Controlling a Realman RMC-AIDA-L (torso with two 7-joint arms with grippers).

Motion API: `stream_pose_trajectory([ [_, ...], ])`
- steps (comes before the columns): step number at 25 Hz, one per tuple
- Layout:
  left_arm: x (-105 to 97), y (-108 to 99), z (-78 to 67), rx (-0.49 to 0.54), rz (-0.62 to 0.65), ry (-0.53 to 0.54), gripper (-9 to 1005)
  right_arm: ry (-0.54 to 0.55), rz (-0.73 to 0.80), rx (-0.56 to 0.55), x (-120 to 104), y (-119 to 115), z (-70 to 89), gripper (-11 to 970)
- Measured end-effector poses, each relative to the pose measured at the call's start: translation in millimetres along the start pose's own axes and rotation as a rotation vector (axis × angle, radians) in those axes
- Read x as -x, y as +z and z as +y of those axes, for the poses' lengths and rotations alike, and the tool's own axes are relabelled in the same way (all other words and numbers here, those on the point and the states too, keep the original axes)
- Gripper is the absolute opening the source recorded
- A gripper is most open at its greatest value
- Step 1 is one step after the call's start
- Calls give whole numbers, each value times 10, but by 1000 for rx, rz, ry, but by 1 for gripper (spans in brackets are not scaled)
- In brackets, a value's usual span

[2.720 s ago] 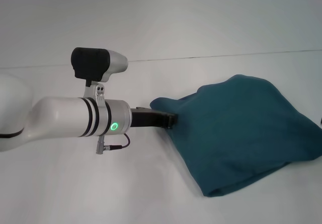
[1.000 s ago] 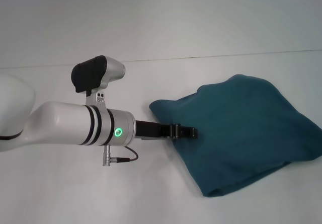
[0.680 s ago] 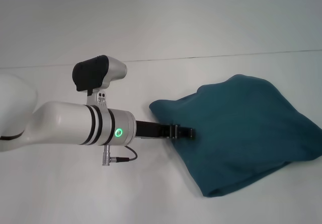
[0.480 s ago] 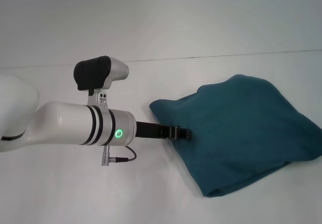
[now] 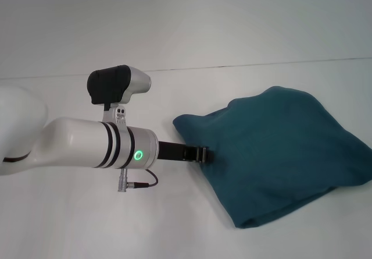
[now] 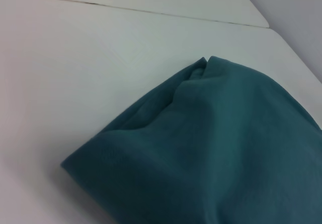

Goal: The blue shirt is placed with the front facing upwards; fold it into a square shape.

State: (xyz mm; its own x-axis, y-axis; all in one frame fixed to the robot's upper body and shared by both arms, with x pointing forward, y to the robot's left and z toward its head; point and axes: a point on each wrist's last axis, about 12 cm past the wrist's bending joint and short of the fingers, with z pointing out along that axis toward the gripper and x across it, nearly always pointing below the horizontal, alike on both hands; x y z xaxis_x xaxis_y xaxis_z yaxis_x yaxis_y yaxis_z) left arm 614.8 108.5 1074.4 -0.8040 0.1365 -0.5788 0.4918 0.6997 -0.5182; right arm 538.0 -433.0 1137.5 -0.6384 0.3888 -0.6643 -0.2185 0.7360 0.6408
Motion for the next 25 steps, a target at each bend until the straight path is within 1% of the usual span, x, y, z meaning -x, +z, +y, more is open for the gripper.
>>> stream_pose_trajectory([
  [3,2,-1,-1,0,-1,1,37,0,0,0,0,0,0,944],
  [6,0,-4,3,0,-2,0,7,-1,0,0,1,-1,0,945],
  [18,-13,-112,96,3,-19,-2,7,5,-1,-3,-27,-10,-11,945],
  [25,13,-178,147,12,-25,6,7,8,0,1,-26,5,-3,945],
])
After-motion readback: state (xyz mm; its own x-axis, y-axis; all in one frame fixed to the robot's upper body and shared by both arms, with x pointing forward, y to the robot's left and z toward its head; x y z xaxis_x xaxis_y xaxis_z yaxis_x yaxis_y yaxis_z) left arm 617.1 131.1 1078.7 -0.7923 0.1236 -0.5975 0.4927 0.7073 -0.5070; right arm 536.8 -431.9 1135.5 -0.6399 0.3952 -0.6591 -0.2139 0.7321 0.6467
